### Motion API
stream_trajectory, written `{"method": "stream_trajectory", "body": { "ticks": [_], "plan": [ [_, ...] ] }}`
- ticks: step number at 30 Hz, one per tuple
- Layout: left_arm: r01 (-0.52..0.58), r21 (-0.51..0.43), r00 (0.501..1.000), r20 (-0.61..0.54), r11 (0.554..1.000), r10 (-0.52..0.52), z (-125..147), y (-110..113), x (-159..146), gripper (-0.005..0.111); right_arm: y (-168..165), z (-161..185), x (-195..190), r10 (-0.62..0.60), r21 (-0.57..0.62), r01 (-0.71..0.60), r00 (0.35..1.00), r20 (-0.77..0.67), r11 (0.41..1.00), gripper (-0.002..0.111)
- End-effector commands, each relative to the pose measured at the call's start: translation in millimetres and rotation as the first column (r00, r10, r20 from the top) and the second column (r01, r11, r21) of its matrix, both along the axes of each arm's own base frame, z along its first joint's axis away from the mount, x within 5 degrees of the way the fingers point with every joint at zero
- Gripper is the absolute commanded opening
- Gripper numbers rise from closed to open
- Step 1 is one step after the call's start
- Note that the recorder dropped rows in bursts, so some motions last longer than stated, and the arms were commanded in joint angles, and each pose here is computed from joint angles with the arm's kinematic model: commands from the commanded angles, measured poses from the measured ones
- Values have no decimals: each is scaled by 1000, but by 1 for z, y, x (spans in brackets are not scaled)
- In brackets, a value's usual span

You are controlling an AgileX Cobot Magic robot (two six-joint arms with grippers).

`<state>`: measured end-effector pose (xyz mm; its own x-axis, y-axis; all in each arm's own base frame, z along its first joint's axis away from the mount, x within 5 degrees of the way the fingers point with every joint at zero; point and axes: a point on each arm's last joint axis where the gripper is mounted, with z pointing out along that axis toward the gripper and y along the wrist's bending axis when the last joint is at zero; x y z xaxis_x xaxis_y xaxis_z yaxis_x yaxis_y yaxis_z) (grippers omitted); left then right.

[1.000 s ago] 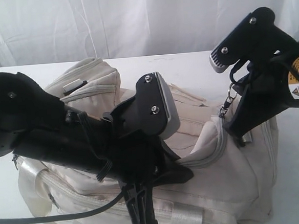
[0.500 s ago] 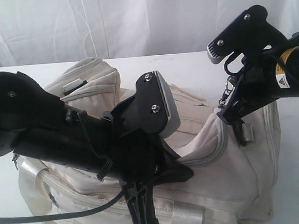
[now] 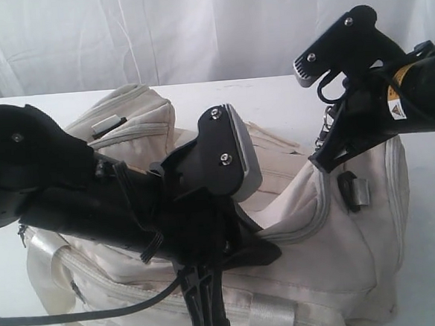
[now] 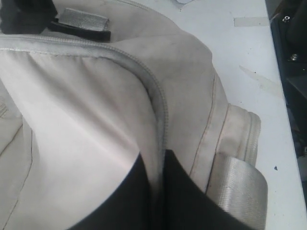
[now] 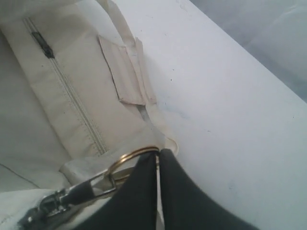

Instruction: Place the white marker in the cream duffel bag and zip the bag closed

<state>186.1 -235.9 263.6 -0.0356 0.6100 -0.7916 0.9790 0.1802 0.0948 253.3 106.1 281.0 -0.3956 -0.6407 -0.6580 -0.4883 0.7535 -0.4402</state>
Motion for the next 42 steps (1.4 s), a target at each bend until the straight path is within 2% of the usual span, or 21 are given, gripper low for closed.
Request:
{"method": "stream_trajectory", "body": {
  "ticks": [1, 9, 17, 28, 35, 40, 42],
  "plan": [
    [47, 7, 998, -46, 999, -46, -2, 0, -7, 0, -3, 5, 11, 10, -27, -9, 999, 44, 1000, 0],
    [47, 7, 998, -49, 999, -47, -2, 0, -7, 0, -12, 5, 33, -39, -13, 39, 998, 51, 999, 0],
    [49, 8, 998, -50, 999, -48, -3, 0, -7, 0, -7, 12, 41, -17, 3, 17, 996, 89, 1000, 0],
    [65, 9, 996, -63, 998, -64, -3, 0, -9, 0, -17, 8, 73, -82, 13, 81, 994, 79, 997, 0],
    [63, 6, 996, -66, 998, -63, -3, -1, -9, 0, -16, 8, 73, -94, 37, 91, 993, 72, 995, 0],
    [51, 6, 997, -56, 999, -51, -2, 0, -8, 0, -15, 7, 72, -129, 102, 125, 991, 37, 987, 0],
    [49, 6, 997, -54, 999, -49, -2, 0, -7, 0, -13, 8, 70, -122, 120, 117, 992, 32, 986, 6]
  ]
}}
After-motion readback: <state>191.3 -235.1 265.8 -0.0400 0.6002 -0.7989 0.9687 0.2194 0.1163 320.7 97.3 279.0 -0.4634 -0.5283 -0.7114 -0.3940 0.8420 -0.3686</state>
